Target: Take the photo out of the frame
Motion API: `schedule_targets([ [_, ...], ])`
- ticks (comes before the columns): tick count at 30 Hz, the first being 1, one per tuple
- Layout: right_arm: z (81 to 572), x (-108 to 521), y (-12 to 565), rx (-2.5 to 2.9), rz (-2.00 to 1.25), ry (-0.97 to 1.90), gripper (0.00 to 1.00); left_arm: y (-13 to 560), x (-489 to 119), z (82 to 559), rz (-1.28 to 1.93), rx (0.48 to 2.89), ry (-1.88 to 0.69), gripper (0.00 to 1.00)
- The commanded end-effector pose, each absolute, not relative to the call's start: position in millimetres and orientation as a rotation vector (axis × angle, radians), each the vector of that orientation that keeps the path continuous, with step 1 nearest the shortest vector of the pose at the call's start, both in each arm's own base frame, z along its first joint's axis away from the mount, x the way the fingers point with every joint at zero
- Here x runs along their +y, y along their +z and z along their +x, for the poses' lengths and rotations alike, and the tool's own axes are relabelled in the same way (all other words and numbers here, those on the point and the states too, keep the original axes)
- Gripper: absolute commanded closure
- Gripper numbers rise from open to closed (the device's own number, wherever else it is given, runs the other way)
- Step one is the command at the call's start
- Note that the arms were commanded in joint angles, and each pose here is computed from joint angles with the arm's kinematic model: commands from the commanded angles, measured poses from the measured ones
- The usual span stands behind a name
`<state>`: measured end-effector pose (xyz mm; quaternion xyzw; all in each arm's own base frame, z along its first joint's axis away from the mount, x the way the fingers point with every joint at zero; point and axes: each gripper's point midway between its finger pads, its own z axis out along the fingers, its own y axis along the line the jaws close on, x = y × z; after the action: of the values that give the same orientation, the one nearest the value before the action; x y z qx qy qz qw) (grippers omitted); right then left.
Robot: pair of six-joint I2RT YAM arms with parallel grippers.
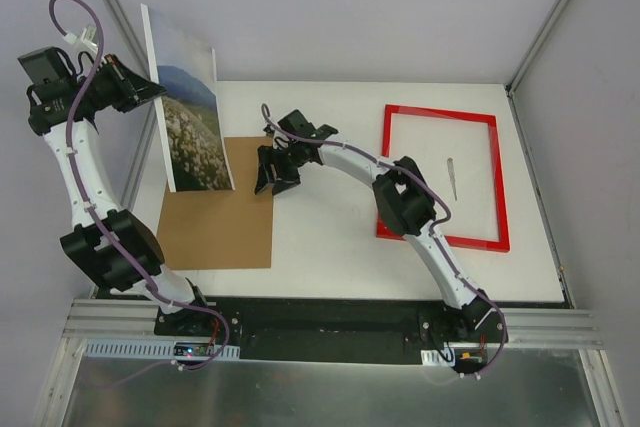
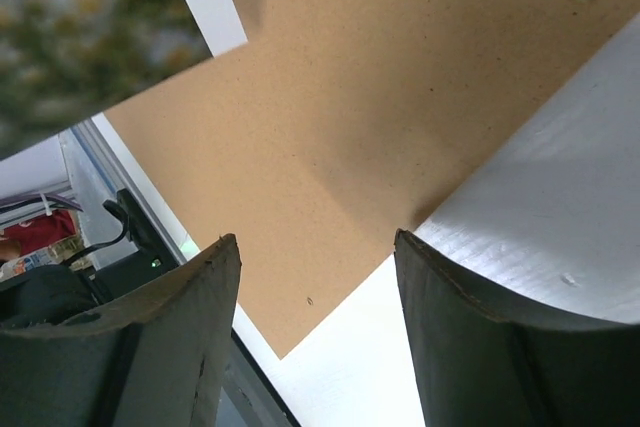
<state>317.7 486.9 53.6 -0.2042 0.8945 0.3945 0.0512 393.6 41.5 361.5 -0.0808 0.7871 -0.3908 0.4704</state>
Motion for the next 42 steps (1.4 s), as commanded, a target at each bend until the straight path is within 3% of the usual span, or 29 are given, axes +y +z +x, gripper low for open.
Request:
schedule_targets([
  [1, 335, 471, 115, 2.608, -0.630, 1.321, 0.35, 381, 26, 383, -0.141, 1.891, -1.023, 1.00],
  [10, 363, 367, 175, 2.483, -0.609, 1.353, 0.35, 360, -29, 407, -0.097, 1.981, -1.151, 1.00],
  [15, 367, 317, 202, 2.432, -0.561, 1.344, 0.35, 384, -79, 416, -0.025, 1.972, -1.350, 1.00],
  [20, 378, 272, 221, 2.381, -0.492, 1.297, 0.34, 396, -92, 419, -0.046, 1.925, -1.462, 1.00],
  [23, 390, 238, 226, 2.369, -0.404, 1.236, 0.34, 356, -88, 432, -0.124, 1.981, -1.447, 1.00],
  [29, 398, 195, 231, 2.345, -0.330, 1.127, 0.33, 186, -85, 436, -0.393, 2.266, -1.356, 1.00],
  [32, 399, 187, 230, 2.343, -0.319, 1.102, 0.32, 127, -95, 424, -0.440, 2.387, -1.312, 1.00],
  [42, 401, 177, 241, 2.302, -0.346, 1.057, 0.30, 55, -124, 395, -0.499, 2.554, -1.210, 1.00],
])
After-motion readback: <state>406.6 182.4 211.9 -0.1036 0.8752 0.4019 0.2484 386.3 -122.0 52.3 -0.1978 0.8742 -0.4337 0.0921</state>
